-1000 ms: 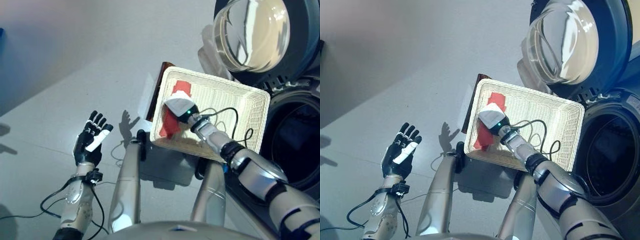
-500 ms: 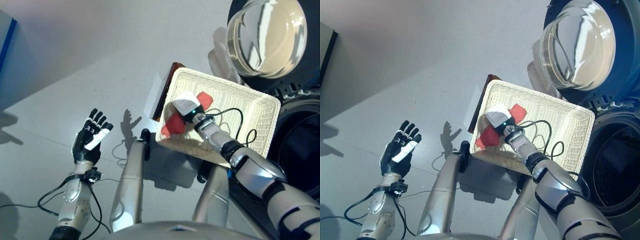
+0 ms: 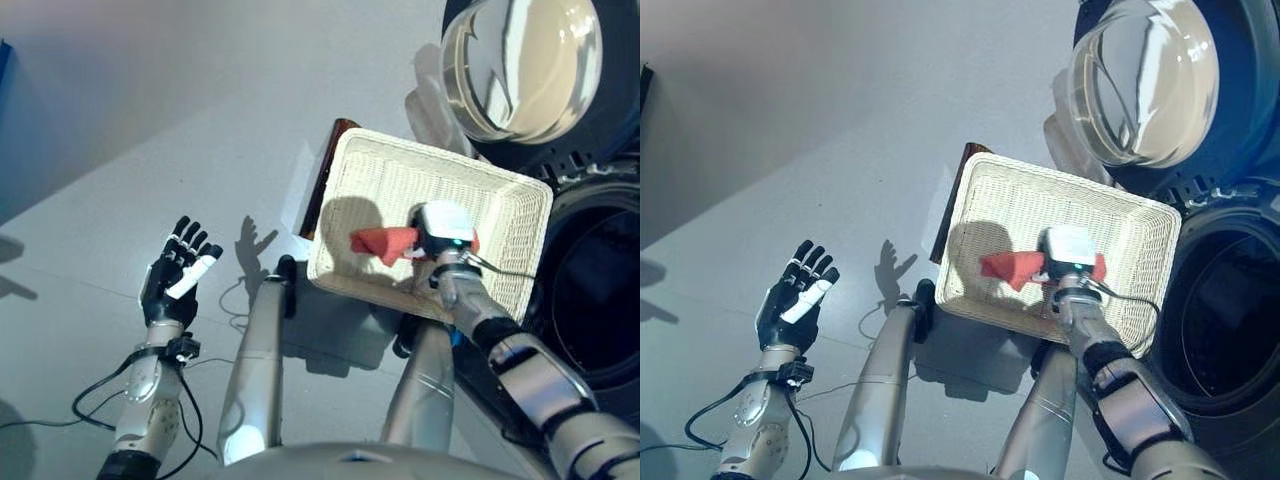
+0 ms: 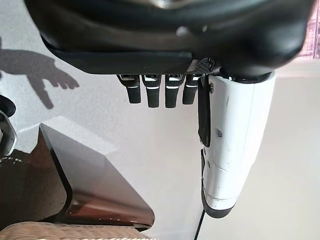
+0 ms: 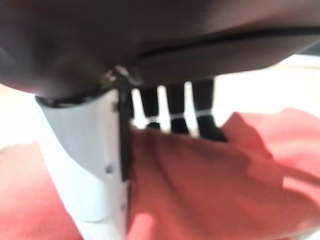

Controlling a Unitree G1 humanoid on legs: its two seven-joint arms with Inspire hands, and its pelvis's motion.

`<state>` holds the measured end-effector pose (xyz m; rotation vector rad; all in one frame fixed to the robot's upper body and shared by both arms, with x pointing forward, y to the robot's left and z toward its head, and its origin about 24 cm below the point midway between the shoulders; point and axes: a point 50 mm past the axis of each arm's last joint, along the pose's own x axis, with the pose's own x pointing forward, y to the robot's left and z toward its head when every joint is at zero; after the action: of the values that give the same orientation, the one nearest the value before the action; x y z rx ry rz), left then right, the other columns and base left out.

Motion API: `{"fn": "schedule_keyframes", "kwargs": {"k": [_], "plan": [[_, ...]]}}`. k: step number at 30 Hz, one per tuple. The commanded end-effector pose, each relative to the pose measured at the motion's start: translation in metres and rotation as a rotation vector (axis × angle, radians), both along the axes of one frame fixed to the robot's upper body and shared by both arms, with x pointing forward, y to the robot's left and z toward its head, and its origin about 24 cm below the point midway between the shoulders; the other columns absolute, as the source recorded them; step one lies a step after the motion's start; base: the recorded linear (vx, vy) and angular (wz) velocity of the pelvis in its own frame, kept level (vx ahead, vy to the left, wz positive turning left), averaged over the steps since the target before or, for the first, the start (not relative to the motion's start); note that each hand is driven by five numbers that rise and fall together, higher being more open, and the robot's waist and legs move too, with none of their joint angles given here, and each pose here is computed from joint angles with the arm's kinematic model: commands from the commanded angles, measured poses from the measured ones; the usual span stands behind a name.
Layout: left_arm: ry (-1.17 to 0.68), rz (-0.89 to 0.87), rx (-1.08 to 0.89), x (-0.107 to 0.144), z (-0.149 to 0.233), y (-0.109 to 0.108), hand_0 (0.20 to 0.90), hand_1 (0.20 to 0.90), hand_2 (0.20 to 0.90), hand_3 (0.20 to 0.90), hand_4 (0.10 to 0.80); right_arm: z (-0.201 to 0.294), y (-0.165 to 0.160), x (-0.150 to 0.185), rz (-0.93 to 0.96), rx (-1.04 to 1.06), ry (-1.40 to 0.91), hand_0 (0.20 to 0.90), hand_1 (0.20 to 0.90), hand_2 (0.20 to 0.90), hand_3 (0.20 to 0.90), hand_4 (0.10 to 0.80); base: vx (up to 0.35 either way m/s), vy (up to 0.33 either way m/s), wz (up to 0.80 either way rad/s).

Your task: Pick up the clothes and place them into the washing machine

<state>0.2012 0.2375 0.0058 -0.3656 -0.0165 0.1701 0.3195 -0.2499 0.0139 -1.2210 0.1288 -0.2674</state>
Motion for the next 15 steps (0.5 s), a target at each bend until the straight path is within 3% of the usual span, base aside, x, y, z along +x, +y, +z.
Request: {"fn": "schedule_keyframes", "kwargs": {"k": [1,11,14,15], "plan": [[-0.112,0.099,0.049,-0.006,0.019,0.020,0.900,0.900,0.900,0.900,0.800,0.036,-0.016,0.004,-0.106,0.314,-0.306,0.200,0.200,0.200,0.200,0.300,0.008,0.000,-0.14],[-0.071,0.154,0.014,-0.009,0.010,0.024,0.900,0.900,0.900,0.900,0.800,0.031,-0.036,-0.004,-0.393,1.130,-0.617,0.200,0.200,0.200,0.200,0.300,0.005,-0.003,-0.04],[-0.060,0.151,-0.011,-0.009,0.007,0.022,0.900,0.900,0.900,0.900,0.800,0.036,-0.048,-0.005,-0.486,1.425,-0.817,0.200,0.200,0.200,0.200,0.300,0.000,0.000,0.00],[-0.060,0.150,-0.010,-0.009,0.008,0.022,0.900,0.900,0.900,0.900,0.800,0.036,-0.048,-0.005,-0.485,1.429,-0.818,0.200,0.200,0.200,0.200,0.300,0.000,0.000,0.00]]}}
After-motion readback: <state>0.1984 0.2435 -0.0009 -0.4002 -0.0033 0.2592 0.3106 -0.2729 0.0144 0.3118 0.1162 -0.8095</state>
